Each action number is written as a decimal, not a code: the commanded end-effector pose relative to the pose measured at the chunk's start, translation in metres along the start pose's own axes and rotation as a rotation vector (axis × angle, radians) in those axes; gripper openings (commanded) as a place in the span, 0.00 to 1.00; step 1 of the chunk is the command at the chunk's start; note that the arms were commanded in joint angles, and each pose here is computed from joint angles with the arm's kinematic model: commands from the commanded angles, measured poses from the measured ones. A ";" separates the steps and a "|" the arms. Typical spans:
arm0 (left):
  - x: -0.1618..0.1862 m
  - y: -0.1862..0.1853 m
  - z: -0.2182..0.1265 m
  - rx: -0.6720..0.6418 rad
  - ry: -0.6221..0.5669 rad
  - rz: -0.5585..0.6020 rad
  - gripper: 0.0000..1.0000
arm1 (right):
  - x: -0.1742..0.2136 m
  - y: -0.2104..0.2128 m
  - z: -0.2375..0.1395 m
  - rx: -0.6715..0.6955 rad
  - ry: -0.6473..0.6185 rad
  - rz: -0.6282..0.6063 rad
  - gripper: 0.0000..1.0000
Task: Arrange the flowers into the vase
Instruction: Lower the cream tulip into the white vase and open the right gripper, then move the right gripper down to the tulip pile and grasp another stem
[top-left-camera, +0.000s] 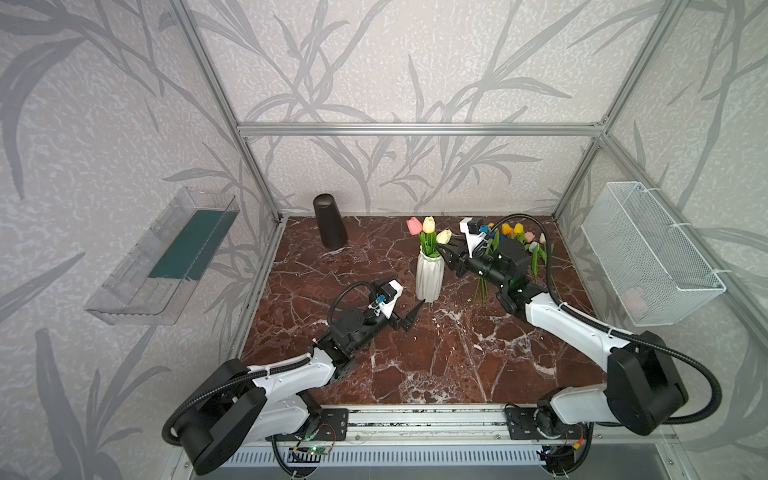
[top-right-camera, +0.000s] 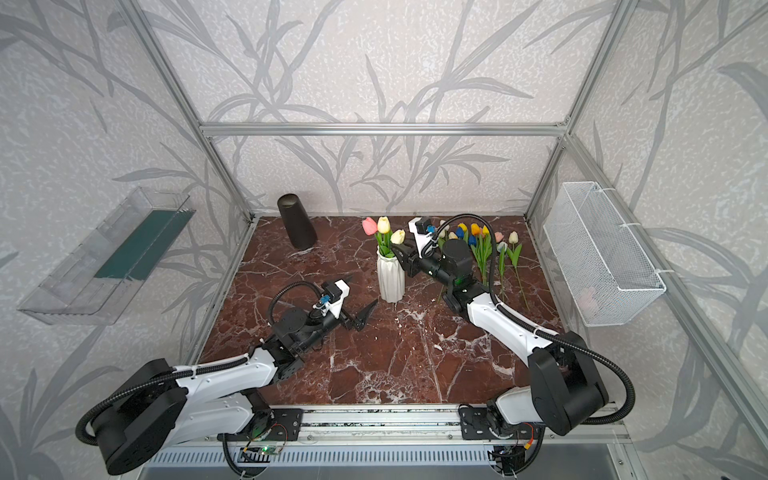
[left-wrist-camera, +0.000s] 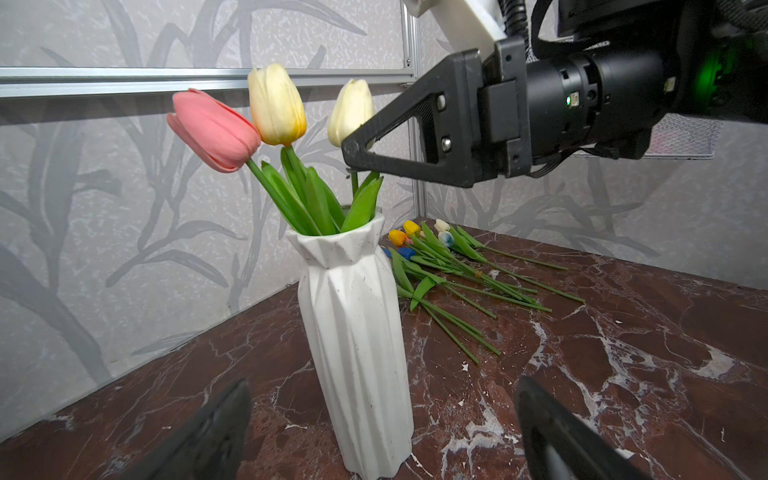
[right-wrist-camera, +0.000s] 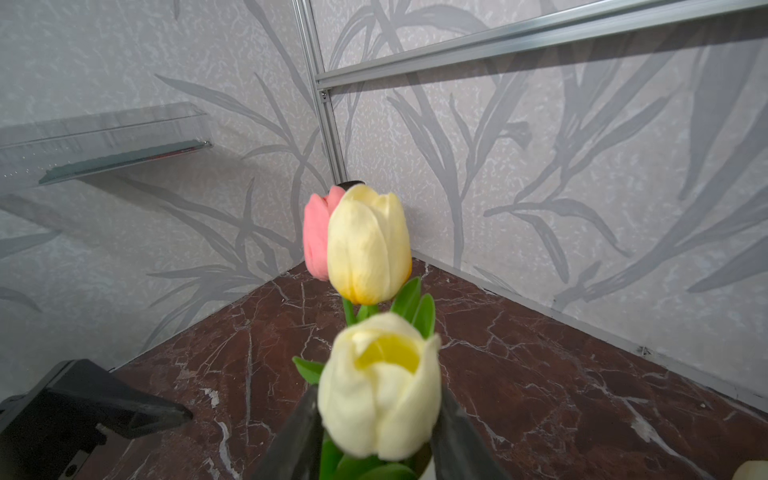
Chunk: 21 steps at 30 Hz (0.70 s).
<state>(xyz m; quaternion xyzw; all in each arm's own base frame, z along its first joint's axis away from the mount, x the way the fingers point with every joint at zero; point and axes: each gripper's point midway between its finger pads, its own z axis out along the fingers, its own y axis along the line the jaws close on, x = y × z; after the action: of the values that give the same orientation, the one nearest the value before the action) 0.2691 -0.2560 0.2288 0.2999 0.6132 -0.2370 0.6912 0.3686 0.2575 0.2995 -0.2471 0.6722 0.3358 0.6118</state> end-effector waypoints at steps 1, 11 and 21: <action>-0.020 0.001 0.002 -0.001 -0.051 0.028 0.99 | -0.025 0.006 -0.014 0.008 -0.048 -0.051 0.50; -0.029 -0.001 0.004 0.016 -0.078 0.031 0.99 | -0.063 -0.008 -0.054 0.123 -0.123 -0.082 0.57; -0.014 -0.020 0.004 0.120 -0.016 0.073 0.99 | 0.040 -0.145 -0.066 0.566 0.338 0.269 0.39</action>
<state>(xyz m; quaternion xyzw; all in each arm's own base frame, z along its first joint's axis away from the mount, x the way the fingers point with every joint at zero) 0.2623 -0.2640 0.2318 0.3307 0.6003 -0.2442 0.6860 0.4191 0.1423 0.3123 -0.0907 0.7600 0.2238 0.6033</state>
